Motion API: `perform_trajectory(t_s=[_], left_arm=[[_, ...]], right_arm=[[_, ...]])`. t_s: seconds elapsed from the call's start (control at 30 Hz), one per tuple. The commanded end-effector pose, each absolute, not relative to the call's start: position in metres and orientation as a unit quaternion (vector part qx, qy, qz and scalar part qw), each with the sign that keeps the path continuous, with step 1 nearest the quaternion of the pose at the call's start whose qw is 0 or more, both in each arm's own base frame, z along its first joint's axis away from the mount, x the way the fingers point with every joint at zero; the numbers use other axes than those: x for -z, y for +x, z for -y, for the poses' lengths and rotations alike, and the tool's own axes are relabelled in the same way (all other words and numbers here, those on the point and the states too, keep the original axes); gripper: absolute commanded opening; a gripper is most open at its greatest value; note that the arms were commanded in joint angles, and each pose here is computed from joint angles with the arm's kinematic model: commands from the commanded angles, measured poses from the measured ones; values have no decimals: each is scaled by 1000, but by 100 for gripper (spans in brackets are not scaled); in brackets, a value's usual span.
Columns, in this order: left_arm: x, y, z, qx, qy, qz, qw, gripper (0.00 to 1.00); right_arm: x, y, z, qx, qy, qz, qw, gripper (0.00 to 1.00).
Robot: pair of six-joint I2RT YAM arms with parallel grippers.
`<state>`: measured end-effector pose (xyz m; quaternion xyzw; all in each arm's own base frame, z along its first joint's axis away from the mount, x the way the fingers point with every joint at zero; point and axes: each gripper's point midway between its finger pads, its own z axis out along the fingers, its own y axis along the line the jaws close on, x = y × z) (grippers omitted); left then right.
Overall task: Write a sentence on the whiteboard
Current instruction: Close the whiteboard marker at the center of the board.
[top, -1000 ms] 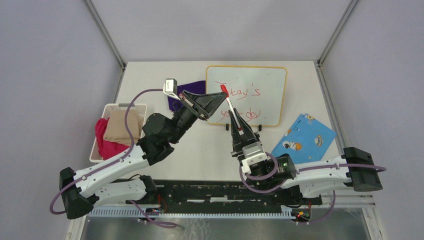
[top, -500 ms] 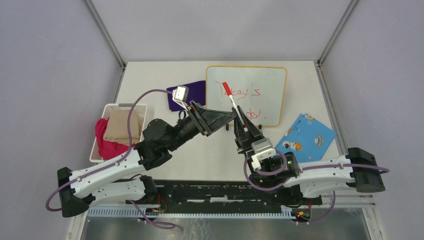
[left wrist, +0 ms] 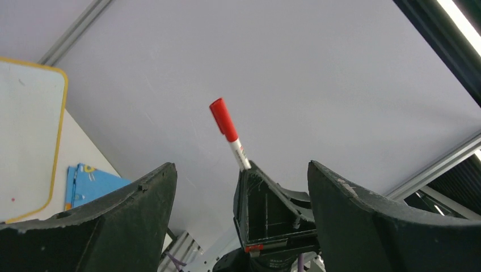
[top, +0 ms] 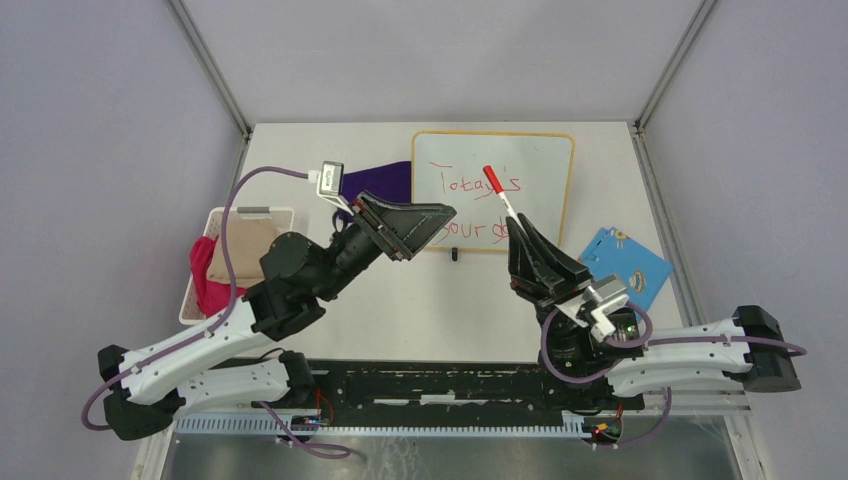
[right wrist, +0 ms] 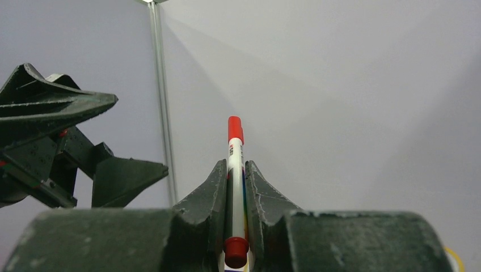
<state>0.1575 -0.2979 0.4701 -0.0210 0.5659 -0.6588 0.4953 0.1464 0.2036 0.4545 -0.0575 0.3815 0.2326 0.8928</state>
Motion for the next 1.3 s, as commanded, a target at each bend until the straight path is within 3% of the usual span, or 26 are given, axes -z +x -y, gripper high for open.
perform_trajectory(t_s=[0.0,0.63,1.27], left_arm=[[-505,163,293,638,6,-536,552,90],[-511,173,338,702,31,-531,474,81],[-508,171,344,729,41,-522,441,48]], right_arm=[[-458,137,-205,-292,-56,-366,882,0],[-462,129,-207,-323,-72,-355,874,0],[-461,134,-210,-313,-68,-368,873,0]])
